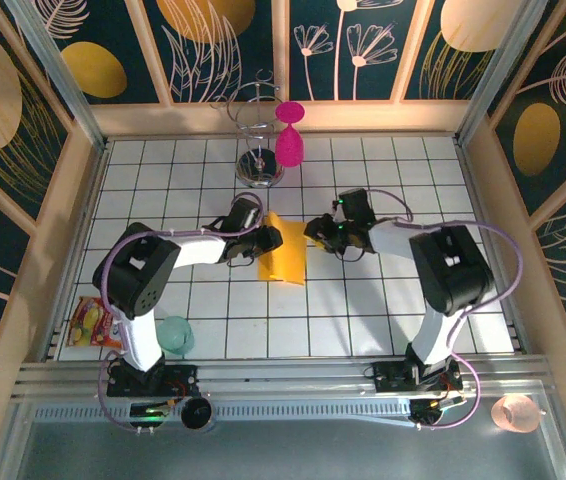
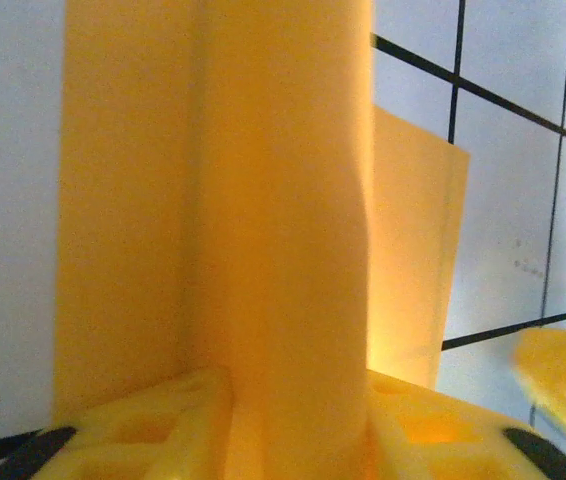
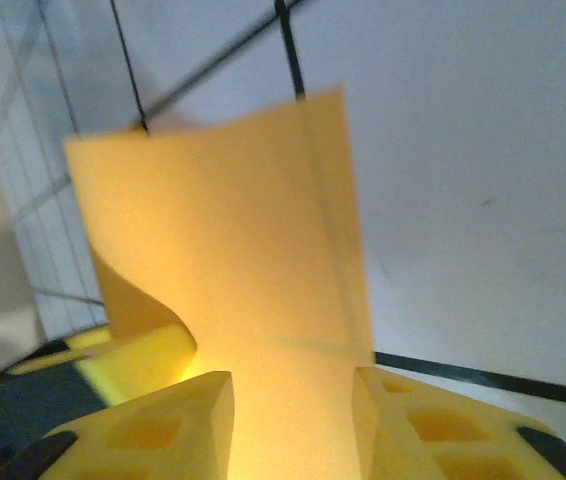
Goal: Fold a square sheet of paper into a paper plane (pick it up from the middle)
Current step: First fold in half a square sheet of paper at the center of the table.
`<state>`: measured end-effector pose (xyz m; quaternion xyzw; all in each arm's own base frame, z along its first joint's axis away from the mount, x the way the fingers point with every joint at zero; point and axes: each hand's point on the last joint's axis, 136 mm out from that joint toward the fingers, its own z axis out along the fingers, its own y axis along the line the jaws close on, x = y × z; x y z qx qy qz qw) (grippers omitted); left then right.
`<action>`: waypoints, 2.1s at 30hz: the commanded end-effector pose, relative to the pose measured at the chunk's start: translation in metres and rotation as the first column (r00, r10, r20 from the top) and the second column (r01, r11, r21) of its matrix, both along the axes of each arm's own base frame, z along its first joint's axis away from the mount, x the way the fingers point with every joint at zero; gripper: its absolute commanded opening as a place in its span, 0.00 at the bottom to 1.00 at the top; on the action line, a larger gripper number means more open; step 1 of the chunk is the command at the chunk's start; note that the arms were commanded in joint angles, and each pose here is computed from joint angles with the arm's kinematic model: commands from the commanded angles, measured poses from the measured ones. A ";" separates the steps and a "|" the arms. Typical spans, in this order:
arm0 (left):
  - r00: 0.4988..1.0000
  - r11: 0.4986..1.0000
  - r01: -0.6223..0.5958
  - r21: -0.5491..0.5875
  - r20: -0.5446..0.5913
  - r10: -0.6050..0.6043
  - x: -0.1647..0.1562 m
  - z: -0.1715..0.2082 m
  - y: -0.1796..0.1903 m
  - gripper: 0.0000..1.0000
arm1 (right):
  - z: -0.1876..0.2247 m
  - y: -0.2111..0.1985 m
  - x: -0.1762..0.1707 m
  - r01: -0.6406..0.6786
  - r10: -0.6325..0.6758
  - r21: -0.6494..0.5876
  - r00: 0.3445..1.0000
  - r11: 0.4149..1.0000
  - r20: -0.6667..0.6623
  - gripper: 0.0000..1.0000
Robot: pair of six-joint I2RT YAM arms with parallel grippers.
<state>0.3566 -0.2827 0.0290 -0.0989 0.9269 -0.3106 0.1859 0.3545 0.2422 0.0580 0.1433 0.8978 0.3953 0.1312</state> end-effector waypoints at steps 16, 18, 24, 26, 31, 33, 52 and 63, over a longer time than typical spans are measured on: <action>0.944 0.900 0.187 -0.393 0.327 -0.054 0.013 0.194 -0.004 0.30 | 0.136 -0.005 -0.001 -0.179 -0.017 0.389 0.892 0.904 0.452 0.78; 0.937 0.872 0.219 -0.438 0.345 -0.062 0.011 0.208 -0.009 0.30 | 0.138 0.002 -0.002 -0.210 0.003 0.403 0.890 0.891 0.456 0.80; 0.940 0.785 0.262 -0.562 0.331 -0.076 0.000 0.211 -0.016 0.30 | 0.140 0.029 -0.006 -0.290 0.079 0.407 0.883 0.866 0.462 0.80; 0.948 0.786 0.248 -0.566 0.309 -0.076 0.002 0.202 -0.016 0.30 | 0.140 0.035 -0.009 -0.317 0.102 0.420 0.882 0.850 0.460 0.80; 0.965 0.818 0.200 -0.539 0.253 -0.070 0.006 0.177 -0.015 0.29 | 0.146 0.038 -0.016 -0.349 0.117 0.448 0.876 0.823 0.468 0.74; 0.969 0.835 0.181 -0.520 0.237 -0.062 0.009 0.169 -0.013 0.29 | 0.145 0.037 -0.016 -0.342 0.115 0.440 0.878 0.831 0.466 0.70; 0.987 0.893 0.089 -0.442 0.162 -0.018 0.009 0.127 0.001 0.28 | 0.123 0.025 -0.019 -0.270 0.104 0.370 0.906 0.889 0.410 0.29; 0.991 0.914 0.057 -0.402 0.136 -0.001 0.004 0.110 0.010 0.49 | 0.116 0.019 -0.010 -0.201 0.097 0.267 0.928 0.943 0.360 0.00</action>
